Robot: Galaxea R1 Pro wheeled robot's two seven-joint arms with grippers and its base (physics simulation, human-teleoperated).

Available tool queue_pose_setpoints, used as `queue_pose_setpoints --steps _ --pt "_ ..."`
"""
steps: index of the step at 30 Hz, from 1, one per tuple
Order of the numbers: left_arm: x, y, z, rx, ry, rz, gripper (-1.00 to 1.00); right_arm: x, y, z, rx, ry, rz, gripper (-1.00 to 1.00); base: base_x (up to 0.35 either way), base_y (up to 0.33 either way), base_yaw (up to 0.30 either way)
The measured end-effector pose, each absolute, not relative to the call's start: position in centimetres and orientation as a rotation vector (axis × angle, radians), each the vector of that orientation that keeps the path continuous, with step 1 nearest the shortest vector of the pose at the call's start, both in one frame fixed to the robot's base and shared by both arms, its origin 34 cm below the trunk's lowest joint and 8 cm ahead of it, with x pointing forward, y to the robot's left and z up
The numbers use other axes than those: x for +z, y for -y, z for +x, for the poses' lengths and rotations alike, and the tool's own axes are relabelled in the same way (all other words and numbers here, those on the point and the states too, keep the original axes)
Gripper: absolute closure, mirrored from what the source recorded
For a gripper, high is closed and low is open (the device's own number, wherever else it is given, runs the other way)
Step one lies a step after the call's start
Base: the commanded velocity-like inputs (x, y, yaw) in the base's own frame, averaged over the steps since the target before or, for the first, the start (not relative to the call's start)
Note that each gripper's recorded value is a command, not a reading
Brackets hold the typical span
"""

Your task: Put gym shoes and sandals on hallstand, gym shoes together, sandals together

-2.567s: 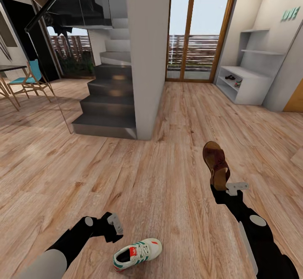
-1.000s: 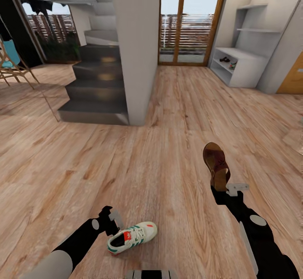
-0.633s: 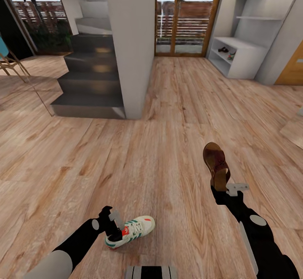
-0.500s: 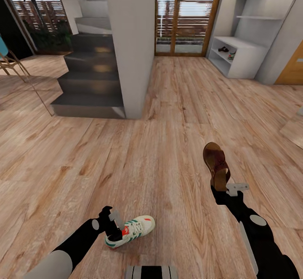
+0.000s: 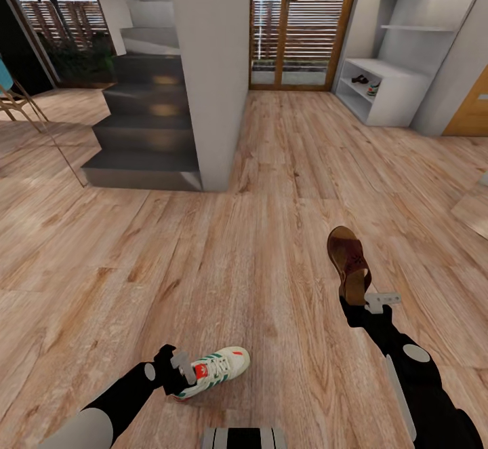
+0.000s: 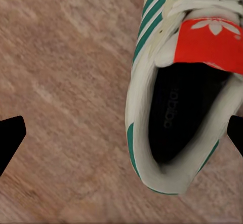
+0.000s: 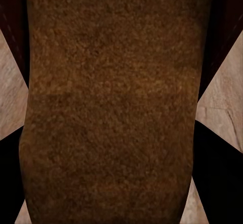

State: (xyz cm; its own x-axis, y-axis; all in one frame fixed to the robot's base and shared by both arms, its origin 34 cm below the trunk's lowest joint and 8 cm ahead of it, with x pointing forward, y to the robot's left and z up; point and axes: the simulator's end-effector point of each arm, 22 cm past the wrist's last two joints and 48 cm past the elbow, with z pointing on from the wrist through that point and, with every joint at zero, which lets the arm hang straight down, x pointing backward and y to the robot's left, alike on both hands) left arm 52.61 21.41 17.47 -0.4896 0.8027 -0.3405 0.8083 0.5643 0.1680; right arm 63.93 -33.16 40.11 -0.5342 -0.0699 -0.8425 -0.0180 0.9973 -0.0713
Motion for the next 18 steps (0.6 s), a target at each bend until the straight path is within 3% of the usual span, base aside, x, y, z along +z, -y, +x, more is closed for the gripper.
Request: queue_pose_setpoints --steps 18 --pt "15.3 -21.8 51.1 -0.038 -2.461 1.323 -1.0 37.4 33.2 63.3 -0.065 -2.182 -0.063 1.0 0.0 0.0 0.0"
